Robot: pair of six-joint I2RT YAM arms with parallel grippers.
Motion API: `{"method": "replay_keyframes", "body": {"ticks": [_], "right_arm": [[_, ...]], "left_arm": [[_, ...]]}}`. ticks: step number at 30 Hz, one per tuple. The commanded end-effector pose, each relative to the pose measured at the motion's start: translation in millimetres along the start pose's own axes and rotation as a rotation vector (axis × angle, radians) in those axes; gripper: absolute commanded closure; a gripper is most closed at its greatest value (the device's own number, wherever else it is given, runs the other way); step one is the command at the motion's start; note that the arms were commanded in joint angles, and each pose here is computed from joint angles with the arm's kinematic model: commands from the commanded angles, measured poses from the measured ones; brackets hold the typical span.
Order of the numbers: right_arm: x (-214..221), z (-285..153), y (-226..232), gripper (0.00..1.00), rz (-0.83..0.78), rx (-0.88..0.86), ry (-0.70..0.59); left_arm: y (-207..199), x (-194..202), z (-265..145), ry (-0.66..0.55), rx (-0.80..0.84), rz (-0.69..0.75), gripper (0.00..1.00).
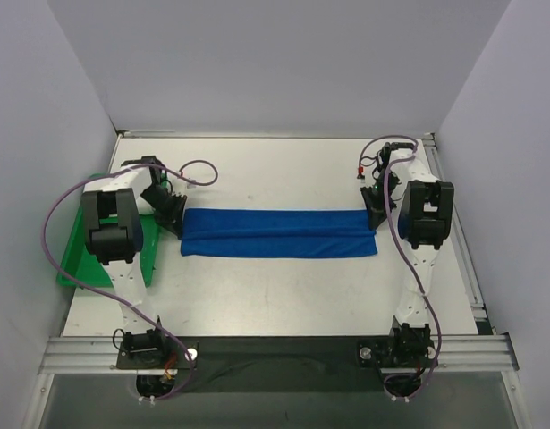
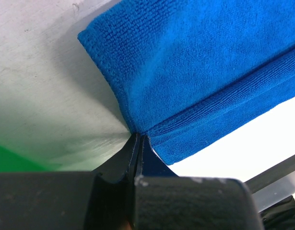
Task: Roll the towels
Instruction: Fold the towel
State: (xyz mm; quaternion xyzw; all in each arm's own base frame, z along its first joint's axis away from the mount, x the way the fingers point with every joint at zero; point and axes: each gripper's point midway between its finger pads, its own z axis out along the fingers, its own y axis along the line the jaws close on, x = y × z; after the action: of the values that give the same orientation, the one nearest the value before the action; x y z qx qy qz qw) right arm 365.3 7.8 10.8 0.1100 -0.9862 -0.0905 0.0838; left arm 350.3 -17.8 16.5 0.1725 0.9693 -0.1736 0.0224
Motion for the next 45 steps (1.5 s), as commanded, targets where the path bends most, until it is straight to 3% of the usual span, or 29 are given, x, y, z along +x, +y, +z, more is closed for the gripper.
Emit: {"method": "replay_keyframes", "body": {"ticks": [1,10,17,31,45], "right_arm": [[-0.4,-13.5,-7.3,1.00,-0.010,0.047,-0.015],[3.5,-57.7,4.7,1.00,-0.041,0.049,-0.111],[22.8,-65.4,9.0,1.00,-0.064,0.049,-0.098],[31.4,-7.4,6.8,1.00,-0.043,0.008,0.013],[37.7,-10.9,9.0,1.00,-0.060,0.010,-0.002]], "left_arm": [[13.6,-26.4,-11.2,-0.098,-0.058,0.044,1.00],[-8.1,-29.1,-54.3,-0.164,-0.055,0.088,1.00],[-23.9,-12.9,-71.1,-0.156,-0.035,0.116,1.00],[-7.9,23.1,-5.9,-0.026,-0.009,0.062,1.00],[-4.9,20.7,-1.8,-0.041,-0.019,0.056,1.00]]}}
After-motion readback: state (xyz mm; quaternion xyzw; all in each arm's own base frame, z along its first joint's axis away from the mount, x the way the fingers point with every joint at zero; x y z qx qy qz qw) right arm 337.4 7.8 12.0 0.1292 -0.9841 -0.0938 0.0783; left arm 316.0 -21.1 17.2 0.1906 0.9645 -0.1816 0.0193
